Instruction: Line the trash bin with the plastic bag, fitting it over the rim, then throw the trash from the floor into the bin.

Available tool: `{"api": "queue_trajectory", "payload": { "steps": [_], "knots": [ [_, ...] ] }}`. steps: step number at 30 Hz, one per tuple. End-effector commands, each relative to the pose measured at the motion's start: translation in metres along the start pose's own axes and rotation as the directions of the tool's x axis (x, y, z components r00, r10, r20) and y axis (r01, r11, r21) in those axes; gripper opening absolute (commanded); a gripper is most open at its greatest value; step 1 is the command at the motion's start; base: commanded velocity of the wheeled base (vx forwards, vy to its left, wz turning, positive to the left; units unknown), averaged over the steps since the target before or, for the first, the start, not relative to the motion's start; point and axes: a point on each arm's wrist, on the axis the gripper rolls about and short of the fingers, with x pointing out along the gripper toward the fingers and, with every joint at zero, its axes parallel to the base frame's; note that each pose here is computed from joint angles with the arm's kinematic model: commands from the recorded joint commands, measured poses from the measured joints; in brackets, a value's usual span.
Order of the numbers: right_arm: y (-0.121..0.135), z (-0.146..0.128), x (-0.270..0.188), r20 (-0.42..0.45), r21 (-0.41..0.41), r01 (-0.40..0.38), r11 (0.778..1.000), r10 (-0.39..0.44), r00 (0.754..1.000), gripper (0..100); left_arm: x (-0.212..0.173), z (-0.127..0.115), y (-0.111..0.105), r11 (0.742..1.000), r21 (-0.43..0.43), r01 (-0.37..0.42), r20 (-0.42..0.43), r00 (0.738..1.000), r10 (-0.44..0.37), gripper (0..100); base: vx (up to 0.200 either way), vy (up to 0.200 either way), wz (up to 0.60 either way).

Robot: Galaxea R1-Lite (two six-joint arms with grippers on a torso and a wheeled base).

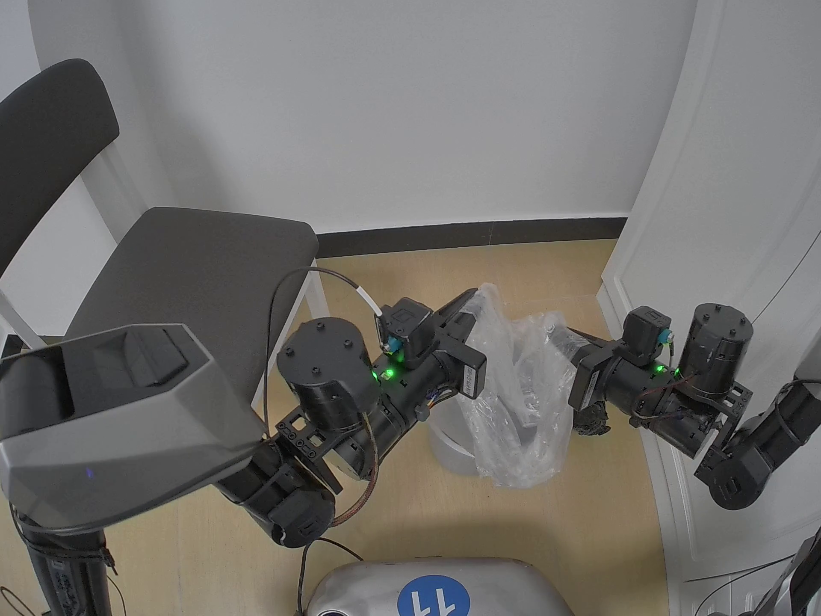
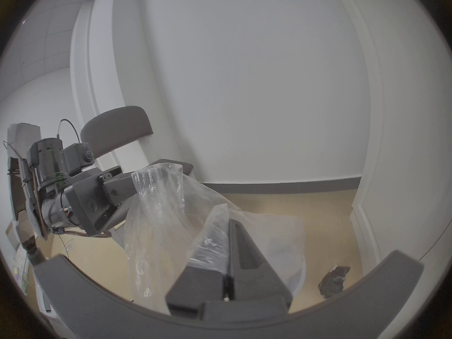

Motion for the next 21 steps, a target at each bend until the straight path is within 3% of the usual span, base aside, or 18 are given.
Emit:
{"api": "queue_trajectory", "payload": {
  "steps": [1, 7, 16, 21],
  "knots": [
    [-0.008, -0.022, 0.014, -0.067, 0.025, 0.02, 0.999, -0.018, 0.998, 0, 0.009, -0.027, -0.003, 1.0, -0.025, 0.002, -0.039, 0.999, -0.003, 0, 0.0, 0.0, 0.0],
    [-0.018, -0.031, 0.019, -0.095, 0.026, 0.048, 0.998, -0.046, 0.994, 0, 0.022, -0.044, -0.002, 0.998, -0.059, -0.006, -0.034, 0.999, 0.004, 0, 0.0, 0.0, 0.0],
    [-0.04, -0.021, 0.013, -0.064, 0.02, 0.114, 0.993, -0.113, 0.992, 0, 0.036, -0.031, -0.005, 0.988, -0.155, 0.0, 0.043, 0.999, 0.007, 0, 0.0, 0.0, 0.0],
    [-0.045, -0.018, 0.011, -0.056, 0.007, 0.133, 0.991, -0.132, 0.99, 0, 0.045, -0.036, -0.003, 0.978, -0.211, -0.002, 0.062, 0.998, 0.015, 0, 0.0, 0.0, 0.0]
  ]
}}
